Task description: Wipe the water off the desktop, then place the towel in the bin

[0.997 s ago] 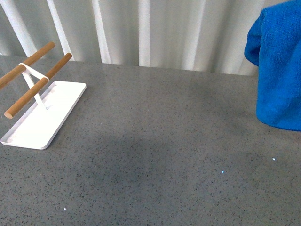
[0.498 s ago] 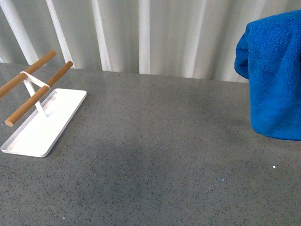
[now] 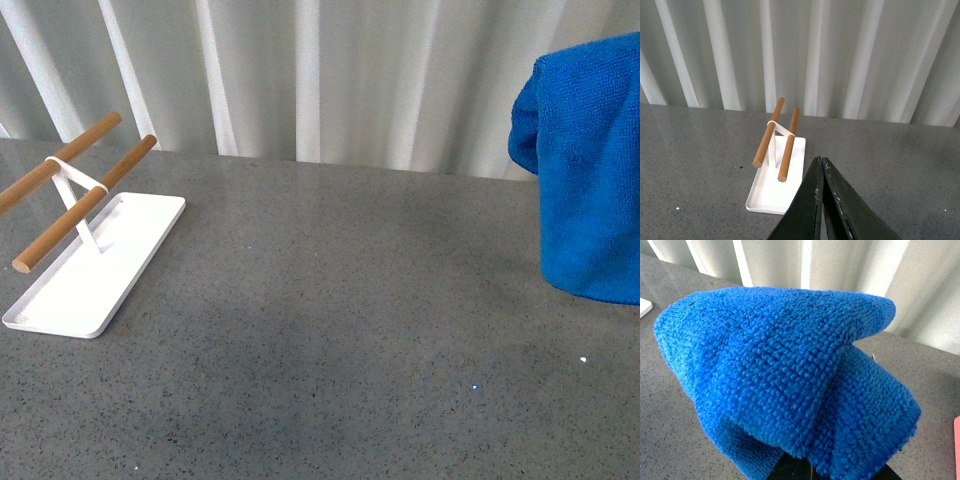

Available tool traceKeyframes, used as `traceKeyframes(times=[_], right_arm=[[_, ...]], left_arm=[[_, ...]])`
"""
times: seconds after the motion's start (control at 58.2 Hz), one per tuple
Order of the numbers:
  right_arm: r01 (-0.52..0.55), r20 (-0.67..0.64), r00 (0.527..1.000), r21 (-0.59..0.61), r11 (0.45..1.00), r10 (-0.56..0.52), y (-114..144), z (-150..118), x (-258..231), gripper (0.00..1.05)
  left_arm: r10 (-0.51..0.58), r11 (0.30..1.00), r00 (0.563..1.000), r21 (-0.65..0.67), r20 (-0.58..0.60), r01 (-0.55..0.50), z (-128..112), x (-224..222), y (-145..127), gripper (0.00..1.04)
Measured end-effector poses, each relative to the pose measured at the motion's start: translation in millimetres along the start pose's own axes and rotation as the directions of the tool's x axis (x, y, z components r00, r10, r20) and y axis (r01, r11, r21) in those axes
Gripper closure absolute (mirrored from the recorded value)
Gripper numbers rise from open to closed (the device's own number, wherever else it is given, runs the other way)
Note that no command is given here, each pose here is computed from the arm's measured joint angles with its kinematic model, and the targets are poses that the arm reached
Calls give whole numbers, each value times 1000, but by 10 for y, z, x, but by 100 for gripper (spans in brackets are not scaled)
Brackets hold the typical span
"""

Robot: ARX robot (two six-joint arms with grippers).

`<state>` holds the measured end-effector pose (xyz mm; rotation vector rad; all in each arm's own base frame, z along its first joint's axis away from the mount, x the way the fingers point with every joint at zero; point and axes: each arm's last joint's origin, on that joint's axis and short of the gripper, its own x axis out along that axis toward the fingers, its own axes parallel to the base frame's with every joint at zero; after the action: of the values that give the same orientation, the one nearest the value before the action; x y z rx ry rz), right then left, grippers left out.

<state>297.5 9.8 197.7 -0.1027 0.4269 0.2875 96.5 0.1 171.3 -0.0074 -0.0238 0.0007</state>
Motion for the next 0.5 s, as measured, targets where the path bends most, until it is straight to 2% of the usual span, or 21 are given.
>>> traceKeyframes(times=[0.155,0.309,0.326,0.498], right_arm=[[-1,1,1000,-1,1000,1,6,-2,-7,101],[4,-17,1000,1,1000,-4,18,-15,-3,101],[5,-24,1000,2,1000,-5,21,-18,1,101],[24,-142,990,-15,1000,-26,1,-56,157,101]], left_arm=[[0,1000,1000,0,-4,0,-4,0,0,101],[0,1000,1000,0,-5,0,-4,0,0,75],[0,1000,1000,0,-5,0,-5,0,0,70],[0,1000,1000,0,-5,0,-4,0,0,41]])
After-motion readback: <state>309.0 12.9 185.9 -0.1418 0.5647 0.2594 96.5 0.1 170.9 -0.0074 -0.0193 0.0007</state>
